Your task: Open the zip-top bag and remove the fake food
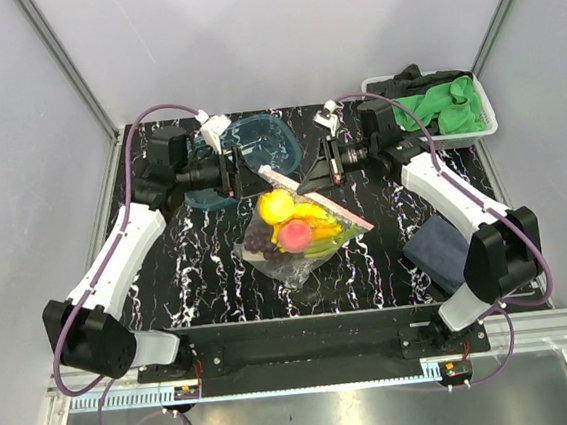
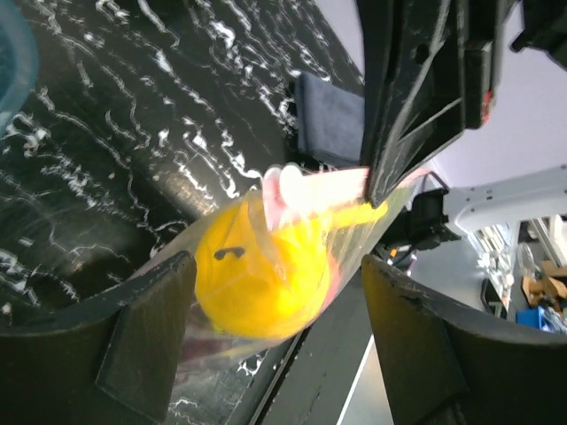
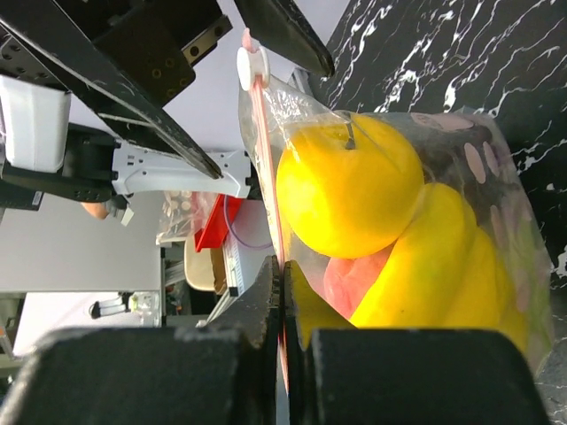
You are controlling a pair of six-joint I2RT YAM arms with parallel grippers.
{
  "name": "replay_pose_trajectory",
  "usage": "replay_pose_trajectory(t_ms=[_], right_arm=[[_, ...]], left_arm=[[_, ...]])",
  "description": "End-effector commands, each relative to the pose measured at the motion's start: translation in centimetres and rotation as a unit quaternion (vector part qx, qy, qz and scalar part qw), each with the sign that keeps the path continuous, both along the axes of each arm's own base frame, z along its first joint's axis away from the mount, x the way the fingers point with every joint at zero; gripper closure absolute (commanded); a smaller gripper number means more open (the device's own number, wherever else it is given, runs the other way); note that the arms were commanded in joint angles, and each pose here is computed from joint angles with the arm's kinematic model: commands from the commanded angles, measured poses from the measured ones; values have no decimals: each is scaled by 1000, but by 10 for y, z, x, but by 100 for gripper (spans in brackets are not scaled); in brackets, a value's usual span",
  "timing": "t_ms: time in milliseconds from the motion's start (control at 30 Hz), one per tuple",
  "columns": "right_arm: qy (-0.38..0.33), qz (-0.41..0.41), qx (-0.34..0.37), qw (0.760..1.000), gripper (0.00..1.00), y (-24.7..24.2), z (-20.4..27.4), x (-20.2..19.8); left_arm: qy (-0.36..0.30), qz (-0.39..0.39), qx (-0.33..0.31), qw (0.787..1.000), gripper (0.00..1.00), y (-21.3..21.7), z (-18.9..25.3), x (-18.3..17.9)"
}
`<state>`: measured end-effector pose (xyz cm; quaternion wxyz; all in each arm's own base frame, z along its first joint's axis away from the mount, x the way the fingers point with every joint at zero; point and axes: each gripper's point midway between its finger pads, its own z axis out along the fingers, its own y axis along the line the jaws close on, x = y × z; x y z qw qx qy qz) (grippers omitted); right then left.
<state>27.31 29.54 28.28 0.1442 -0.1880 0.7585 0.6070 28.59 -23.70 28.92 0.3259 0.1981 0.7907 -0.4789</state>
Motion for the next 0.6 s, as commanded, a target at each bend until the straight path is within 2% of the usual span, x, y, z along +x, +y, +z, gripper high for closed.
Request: replay_pose_trajectory(t_ms=[0, 33, 100, 133, 333, 433, 467, 500, 533, 567], right_arm=[[-34, 36, 32, 998, 100, -2, 22, -19], [-31, 37, 31, 998, 100, -2, 20, -20], [-28, 35, 30, 999, 100, -2, 19, -21], [-28, 33, 29, 999, 100, -2, 18, -22], [-29, 22, 31, 999, 100, -1, 19, -19], [-26, 21, 34, 999, 100, -1, 20, -19], [-28, 19, 34, 999, 100, -1, 21, -19], [-24, 17, 32, 999, 100, -1, 20, -19], [-31, 8, 30, 999, 94, -1, 23, -16], [-33, 3, 27, 999, 85, -1, 24, -15]], left_arm=[[-44, -39, -71, 996, 26, -11, 21, -1], [-66, -47, -91, 993, 32, -13, 31, 0], [-31, -40, -107, 993, 39, -15, 23, -4], [-50, -45, -118, 991, 45, -16, 28, -4], [-31, -61, -126, 990, 56, -15, 21, -19], [-30, -64, -133, 989, 66, -15, 22, -20], [-30, -64, -135, 988, 84, -16, 23, -20], [-31, -64, -136, 988, 90, -16, 24, -19], [-32, -63, -137, 988, 98, -16, 27, -19], [-34, -63, -136, 988, 100, -16, 28, -20]])
